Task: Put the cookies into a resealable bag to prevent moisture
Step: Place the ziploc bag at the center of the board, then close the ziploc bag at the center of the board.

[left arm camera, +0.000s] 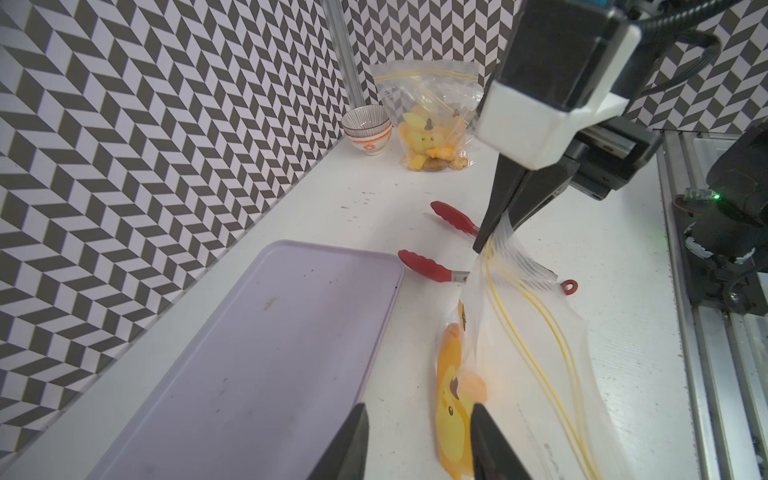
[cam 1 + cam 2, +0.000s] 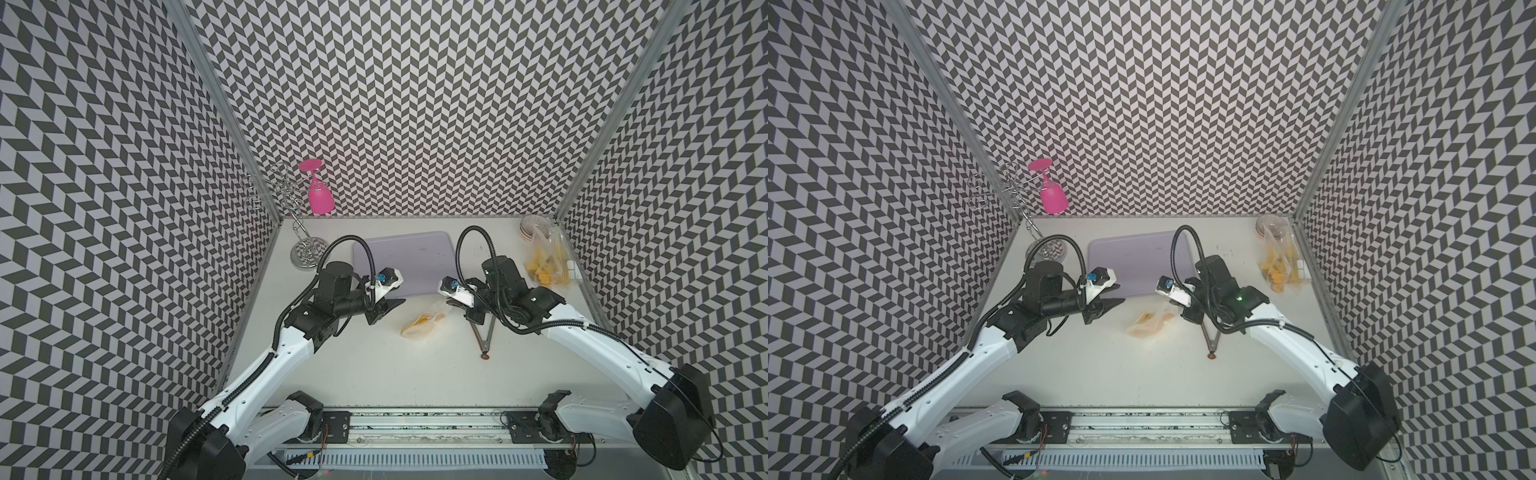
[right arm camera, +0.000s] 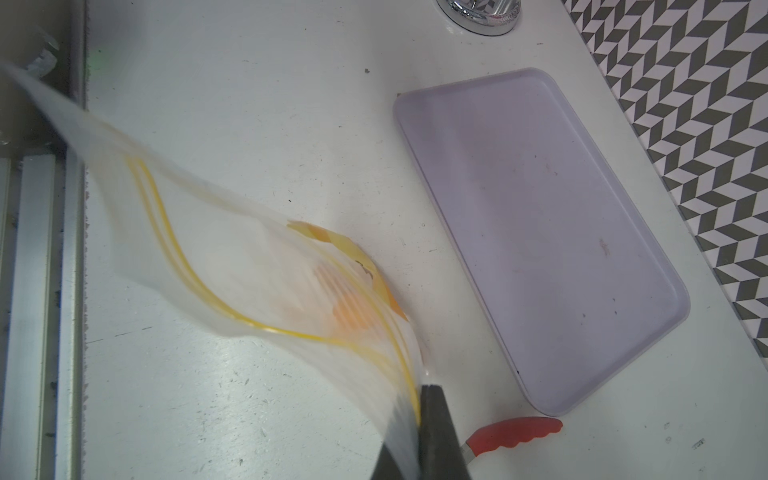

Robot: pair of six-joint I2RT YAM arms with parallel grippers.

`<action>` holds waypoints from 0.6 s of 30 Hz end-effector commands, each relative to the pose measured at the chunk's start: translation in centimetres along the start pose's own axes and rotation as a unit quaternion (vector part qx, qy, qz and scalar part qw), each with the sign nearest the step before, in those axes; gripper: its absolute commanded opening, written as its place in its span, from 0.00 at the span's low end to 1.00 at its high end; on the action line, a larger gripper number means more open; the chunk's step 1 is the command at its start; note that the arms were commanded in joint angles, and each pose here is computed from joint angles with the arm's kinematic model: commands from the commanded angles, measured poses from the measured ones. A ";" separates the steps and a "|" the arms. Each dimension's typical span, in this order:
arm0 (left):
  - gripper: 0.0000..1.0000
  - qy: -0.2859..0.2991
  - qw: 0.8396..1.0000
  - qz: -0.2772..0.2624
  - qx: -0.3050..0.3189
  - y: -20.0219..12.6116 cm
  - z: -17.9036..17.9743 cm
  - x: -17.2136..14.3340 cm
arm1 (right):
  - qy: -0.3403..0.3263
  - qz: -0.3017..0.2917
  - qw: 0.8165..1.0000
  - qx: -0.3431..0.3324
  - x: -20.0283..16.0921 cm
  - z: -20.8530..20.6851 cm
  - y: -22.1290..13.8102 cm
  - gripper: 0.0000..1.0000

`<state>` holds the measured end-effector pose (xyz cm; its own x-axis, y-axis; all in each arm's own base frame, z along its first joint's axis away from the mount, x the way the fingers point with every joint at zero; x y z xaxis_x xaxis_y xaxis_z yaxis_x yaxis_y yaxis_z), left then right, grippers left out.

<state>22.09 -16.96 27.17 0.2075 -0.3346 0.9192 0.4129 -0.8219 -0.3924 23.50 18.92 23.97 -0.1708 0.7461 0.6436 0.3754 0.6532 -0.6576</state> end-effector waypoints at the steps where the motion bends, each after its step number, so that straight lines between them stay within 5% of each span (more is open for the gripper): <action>1: 0.50 0.002 1.000 -0.004 -0.018 0.1 -0.4 -0.4 | -0.010 -0.015 0.999 -0.029 0.5 -0.6 -0.7 0.00; 5: 0.82 0.000 0.999 -0.026 -0.045 -0.5 -1.4 0.1 | -0.006 -0.015 0.999 -0.028 0.7 -0.9 -0.7 0.00; 12: 0.86 0.005 0.995 -0.079 -0.057 -2.1 -3.7 1.4 | -0.001 -0.015 1.000 -0.026 0.8 -1.1 -0.5 0.00; 18: 0.86 0.001 0.998 -0.006 -0.058 0.2 -6.1 -0.3 | 0.000 -0.014 0.999 -0.029 0.9 -1.2 -0.6 0.00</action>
<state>16.93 -19.29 28.42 0.1569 -0.2651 0.9514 0.2960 -0.9064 -0.3014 23.60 18.80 24.00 -0.1511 0.7489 0.6453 0.3854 0.6457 -0.6592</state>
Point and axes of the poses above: each gripper's point midway between its finger pads, its own y axis out along the fingers, its own z axis along the line the jaws close on, x = y × z, the point moved 8 cm from there along -y, back along the fingers, and after that the axes turned 12 degrees about -y, right-handed, at the moved point
